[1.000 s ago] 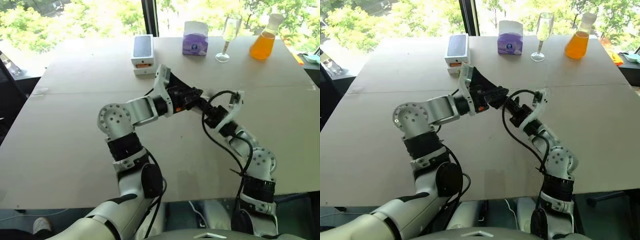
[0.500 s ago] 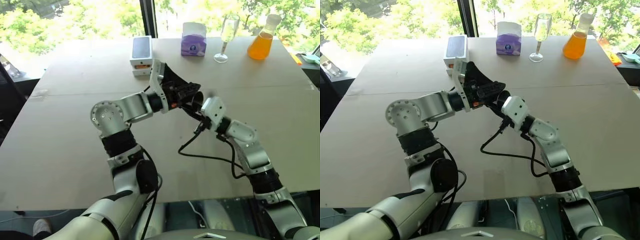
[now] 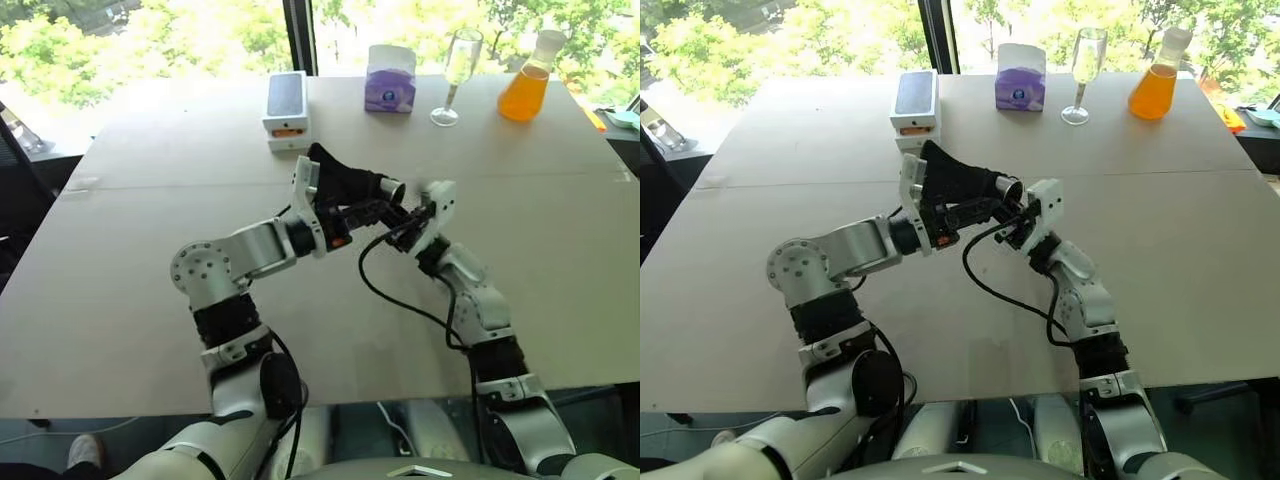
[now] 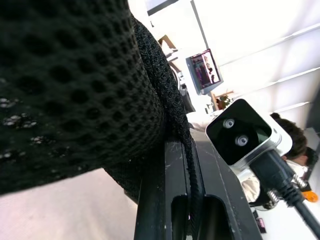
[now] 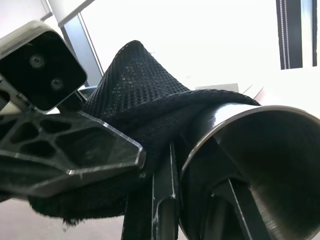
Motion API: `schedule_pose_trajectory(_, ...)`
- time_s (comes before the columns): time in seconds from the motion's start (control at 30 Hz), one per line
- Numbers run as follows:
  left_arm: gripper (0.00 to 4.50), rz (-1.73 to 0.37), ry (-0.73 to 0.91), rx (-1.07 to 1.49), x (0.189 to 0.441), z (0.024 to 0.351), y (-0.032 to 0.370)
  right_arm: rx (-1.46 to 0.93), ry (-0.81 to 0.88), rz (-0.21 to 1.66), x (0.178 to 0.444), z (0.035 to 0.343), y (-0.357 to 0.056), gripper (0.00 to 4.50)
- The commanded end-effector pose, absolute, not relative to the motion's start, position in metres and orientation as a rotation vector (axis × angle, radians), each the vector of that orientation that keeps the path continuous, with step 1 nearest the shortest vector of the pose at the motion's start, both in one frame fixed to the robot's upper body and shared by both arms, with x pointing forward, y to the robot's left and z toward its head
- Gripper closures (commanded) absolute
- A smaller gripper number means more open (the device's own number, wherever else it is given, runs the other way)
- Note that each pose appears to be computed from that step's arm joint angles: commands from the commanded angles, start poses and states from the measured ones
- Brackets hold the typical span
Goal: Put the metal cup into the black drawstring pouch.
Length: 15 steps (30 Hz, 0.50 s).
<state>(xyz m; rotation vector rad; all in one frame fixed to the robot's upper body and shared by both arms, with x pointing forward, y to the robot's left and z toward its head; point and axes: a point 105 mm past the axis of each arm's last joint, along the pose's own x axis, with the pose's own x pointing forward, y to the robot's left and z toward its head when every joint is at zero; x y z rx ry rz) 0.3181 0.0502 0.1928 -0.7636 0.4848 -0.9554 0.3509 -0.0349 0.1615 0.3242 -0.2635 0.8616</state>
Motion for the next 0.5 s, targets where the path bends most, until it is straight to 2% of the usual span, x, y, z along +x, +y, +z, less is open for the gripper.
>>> schedule_pose_trajectory(0.03, 4.5, -1.087, 0.456, -0.722, 0.304, 0.207, 0.03, 0.156, -0.381, 0.894, 0.346, 0.187, -0.024, 4.46)
schedule_pose_trajectory(0.27, 4.5, -1.169, 0.436, -0.755, 0.31, 0.23, 0.014, -0.32, -0.526, 1.169, 0.313, 0.172, 0.02, 4.46)
schedule_pose_trajectory(0.4, 4.5, -1.216, 0.428, -0.737, 0.309, 0.241, 0.006, -0.478, -0.558, 1.262, 0.307, 0.161, 0.026, 4.46)
schedule_pose_trajectory(0.5, 4.5, -1.268, 0.433, -0.691, 0.299, 0.241, 0.002, -0.577, -0.563, 1.307, 0.307, 0.152, 0.025, 4.46)
